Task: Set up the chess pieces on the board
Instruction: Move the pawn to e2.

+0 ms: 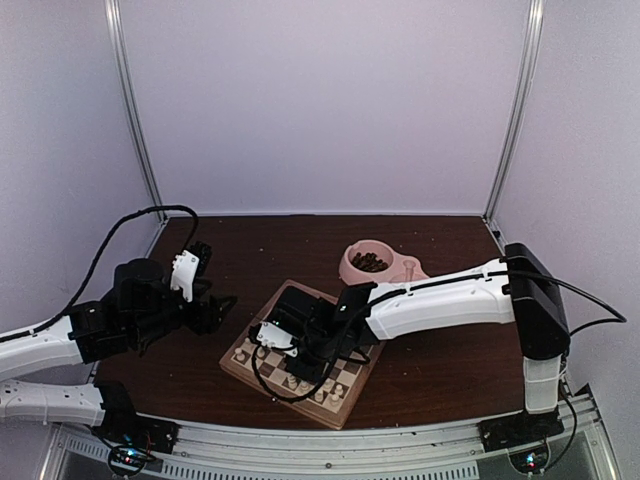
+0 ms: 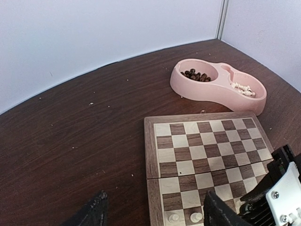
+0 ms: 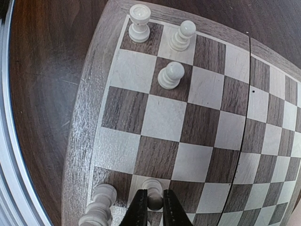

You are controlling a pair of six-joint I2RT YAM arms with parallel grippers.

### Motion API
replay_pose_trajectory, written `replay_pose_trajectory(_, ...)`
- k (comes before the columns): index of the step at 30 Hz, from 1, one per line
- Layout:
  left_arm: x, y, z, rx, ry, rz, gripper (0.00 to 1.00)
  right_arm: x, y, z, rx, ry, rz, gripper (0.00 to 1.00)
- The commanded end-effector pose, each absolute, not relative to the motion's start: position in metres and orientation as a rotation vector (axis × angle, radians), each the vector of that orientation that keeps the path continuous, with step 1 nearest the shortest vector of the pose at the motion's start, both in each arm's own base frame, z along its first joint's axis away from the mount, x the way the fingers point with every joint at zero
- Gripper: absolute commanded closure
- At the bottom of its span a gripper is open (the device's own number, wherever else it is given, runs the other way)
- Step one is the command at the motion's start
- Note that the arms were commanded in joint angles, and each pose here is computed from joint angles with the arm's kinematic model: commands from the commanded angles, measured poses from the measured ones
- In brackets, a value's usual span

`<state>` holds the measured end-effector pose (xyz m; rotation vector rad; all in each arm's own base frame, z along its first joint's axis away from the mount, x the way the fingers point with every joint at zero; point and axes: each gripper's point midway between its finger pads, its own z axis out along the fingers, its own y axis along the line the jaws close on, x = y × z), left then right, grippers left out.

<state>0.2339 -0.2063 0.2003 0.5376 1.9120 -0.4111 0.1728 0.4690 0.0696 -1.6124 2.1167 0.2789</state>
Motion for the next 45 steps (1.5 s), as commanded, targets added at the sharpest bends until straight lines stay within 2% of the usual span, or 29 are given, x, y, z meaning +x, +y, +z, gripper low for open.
replay_pose_trajectory(1, 0.235, -0.211, 0.216, 0.521, 1.877, -0.445, 0.30, 0.167, 0.459, 0.070, -1.644, 2.124, 0.232, 0.87)
replay_pose_trajectory(24, 0.235, -0.212, 0.215, 0.524, 1.879, -0.446, 0.30, 0.167, 0.450, 0.069, -1.645, 2.129, 0.191, 0.85)
replay_pose_trajectory(34, 0.235, -0.213, 0.215, 0.526, 1.881, -0.449, 0.30, 0.170, 0.454, 0.082, -1.618, 2.096, 0.206, 0.73)
replay_pose_trajectory(45, 0.236, -0.213, 0.214, 0.527, 1.882, -0.446, 0.30, 0.177, 0.463, 0.113, -1.553, 2.043, 0.237, 0.69)
